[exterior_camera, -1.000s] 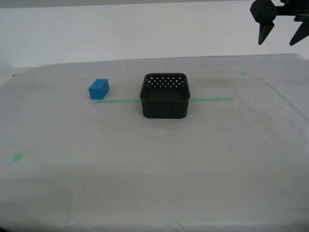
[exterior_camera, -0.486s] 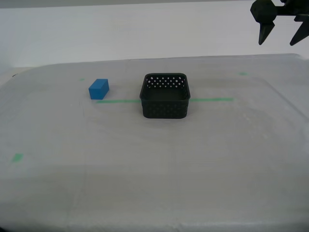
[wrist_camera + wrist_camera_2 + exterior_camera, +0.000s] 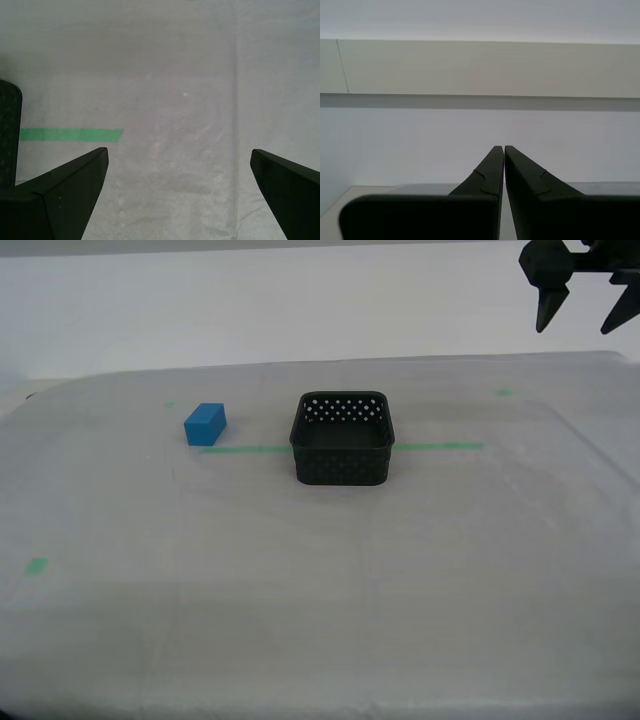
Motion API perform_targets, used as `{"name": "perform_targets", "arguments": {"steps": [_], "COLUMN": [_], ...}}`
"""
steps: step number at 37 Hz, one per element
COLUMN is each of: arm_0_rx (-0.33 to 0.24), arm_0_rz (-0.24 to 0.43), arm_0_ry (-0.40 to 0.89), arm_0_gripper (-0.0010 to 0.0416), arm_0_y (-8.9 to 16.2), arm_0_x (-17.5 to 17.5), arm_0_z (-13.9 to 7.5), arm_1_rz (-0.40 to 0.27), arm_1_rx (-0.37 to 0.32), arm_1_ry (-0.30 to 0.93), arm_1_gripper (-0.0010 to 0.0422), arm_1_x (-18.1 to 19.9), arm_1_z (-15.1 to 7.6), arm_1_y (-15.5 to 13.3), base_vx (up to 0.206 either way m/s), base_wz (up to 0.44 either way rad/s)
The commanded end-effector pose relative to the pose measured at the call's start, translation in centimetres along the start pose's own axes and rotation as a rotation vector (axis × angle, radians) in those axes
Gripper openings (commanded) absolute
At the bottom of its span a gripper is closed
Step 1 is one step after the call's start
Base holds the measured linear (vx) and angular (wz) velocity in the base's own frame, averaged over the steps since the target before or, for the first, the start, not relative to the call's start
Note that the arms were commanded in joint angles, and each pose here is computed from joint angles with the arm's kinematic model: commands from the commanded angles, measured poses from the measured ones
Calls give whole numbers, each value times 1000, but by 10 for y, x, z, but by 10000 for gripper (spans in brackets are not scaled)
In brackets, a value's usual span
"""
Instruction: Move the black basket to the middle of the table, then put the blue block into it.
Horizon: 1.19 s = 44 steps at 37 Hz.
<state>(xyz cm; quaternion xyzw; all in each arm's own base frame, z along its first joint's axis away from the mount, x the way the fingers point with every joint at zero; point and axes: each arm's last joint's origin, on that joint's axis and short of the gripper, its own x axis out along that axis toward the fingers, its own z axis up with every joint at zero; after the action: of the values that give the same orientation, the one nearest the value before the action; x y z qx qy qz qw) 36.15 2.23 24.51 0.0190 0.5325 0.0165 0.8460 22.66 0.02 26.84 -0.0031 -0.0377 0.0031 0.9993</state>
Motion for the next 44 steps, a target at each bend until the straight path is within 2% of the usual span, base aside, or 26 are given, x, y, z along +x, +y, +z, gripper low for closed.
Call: {"name": "perform_targets", "arguments": {"steps": [1,26,44], "arm_0_rx": [0,0,0], "arm_0_rz": [-1,-1,-1], "arm_0_ry": [-2,-2,-3], "arm_0_gripper": [398,399,398], "arm_0_y": [0,0,0], "arm_0_x": [0,0,0], "arm_0_z": [0,0,0], "arm_1_rz": [0,0,-15], "arm_1_rx": [1,-29,-43], "arm_1_ry": [-3,55,326], "arm_1_gripper": [0,0,0], "arm_1_x": [0,1,10], "arm_1_z": [0,-1,34], "arm_1_y": [0,0,-6], "base_vx": [0,0,0], "base_wz": [0,0,0]}}
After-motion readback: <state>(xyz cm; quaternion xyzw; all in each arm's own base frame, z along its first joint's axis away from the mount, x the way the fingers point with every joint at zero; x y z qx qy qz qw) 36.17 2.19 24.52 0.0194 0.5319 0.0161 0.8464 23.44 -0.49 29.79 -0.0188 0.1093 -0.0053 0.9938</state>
